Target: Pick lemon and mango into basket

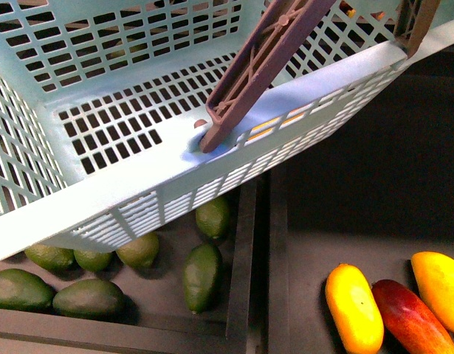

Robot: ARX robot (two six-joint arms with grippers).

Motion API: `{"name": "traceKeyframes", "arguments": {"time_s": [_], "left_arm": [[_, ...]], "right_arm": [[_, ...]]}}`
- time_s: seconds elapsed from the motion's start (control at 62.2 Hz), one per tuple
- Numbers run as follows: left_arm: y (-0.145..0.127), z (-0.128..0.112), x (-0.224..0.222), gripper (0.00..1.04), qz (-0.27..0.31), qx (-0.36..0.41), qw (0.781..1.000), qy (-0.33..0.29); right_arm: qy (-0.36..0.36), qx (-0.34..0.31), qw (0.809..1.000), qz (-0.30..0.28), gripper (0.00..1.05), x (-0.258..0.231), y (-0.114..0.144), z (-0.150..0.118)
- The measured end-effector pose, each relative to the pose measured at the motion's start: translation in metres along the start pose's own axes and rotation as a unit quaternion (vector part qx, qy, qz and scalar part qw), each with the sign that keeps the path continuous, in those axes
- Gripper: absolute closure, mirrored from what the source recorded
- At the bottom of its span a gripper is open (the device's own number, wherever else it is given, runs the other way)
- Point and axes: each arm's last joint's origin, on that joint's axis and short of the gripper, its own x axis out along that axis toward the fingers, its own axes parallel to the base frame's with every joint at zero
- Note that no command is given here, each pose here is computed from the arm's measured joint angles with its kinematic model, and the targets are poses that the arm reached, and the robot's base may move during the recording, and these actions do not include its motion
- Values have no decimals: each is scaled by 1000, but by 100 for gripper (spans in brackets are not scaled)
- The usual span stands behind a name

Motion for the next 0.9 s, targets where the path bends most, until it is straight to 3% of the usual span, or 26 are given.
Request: {"name": "traceKeyframes", "arguments": {"time_s": [0.113, 0.257, 0.402, 0.498, 0.563, 0.611, 0.9], "left_arm": [[0, 0, 0, 79, 0, 0, 1000, 0], [0, 0, 1, 79, 1, -2, 1000, 2], [1, 0, 1, 79, 3, -2, 1000, -1], [1, 0, 1, 79, 2, -2, 1000, 0], [1, 0, 1, 79, 2, -2, 1000, 0], [1, 0, 1, 79, 1, -2, 1000, 1], [0, 0, 1, 79, 1, -2, 1000, 1]], "right_arm": [[-7, -3, 1000, 0, 7, -5, -1, 4], [-32, -16, 999, -12, 9, -30, -10, 20], [-80, -52, 990, -100, 9, -75, -32, 41], [-152, -165, 969, -106, 23, -100, -46, 44], [-176, -280, 937, -109, 38, -121, -56, 36], [-170, -321, 925, -115, 51, -131, -65, 27], [-152, -367, 910, -118, 103, -165, -93, 0]]}}
